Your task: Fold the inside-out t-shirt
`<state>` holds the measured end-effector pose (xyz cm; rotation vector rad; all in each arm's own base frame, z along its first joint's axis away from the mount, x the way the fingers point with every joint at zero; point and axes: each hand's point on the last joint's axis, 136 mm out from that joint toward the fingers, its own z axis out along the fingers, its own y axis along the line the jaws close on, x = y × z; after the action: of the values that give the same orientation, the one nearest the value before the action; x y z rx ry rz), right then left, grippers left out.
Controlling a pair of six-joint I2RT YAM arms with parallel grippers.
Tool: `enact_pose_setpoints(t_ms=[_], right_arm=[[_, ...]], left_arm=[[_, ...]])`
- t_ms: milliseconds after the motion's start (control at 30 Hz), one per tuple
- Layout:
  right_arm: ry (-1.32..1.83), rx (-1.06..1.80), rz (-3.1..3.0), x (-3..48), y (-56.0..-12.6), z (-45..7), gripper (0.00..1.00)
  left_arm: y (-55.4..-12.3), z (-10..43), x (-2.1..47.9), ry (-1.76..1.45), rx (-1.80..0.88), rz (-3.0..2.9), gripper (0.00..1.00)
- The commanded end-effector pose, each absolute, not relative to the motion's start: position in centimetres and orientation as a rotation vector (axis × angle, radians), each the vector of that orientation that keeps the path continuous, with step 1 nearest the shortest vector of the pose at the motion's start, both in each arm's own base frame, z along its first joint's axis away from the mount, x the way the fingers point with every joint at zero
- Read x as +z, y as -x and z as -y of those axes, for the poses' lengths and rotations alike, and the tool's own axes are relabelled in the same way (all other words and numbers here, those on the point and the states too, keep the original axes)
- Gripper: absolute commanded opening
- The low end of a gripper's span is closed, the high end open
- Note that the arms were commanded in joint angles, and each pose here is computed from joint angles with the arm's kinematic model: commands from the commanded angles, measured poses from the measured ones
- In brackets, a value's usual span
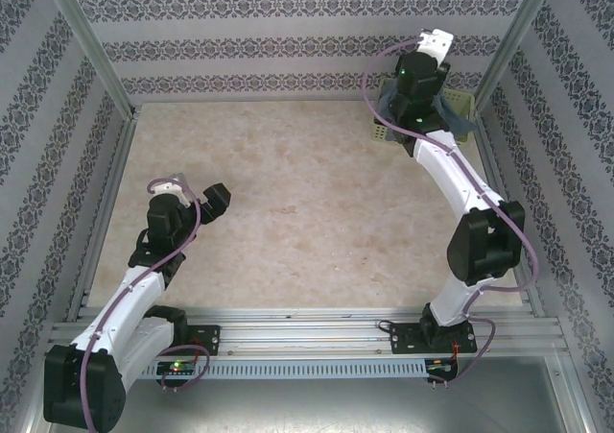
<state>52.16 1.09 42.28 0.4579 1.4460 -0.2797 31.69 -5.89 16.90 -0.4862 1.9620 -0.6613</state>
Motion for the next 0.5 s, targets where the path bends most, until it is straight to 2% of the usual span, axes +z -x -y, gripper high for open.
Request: enact_pose_setpoints(t_ms=[0, 233, 467], right_arm=[[-0.587, -0.192, -1.302, 47.4, -48.4, 0.5, 0.00], [-0.549, -0.073, -1.243, 50.8, -45.6, -1.0, 0.00], [-0.463, 0.018, -1.142, 58.0, -40.4, -3.0, 0.00]], left_arm=[[-31.3, 6.7, 16.2, 0.497, -0.731, -1.984, 1.00], [-31.1, 6.9, 15.8, 0.496, -0.742, -1.994, 1.00], [-31.1, 7.5, 15.9, 0.470, -0.771, -2.006, 0.99]])
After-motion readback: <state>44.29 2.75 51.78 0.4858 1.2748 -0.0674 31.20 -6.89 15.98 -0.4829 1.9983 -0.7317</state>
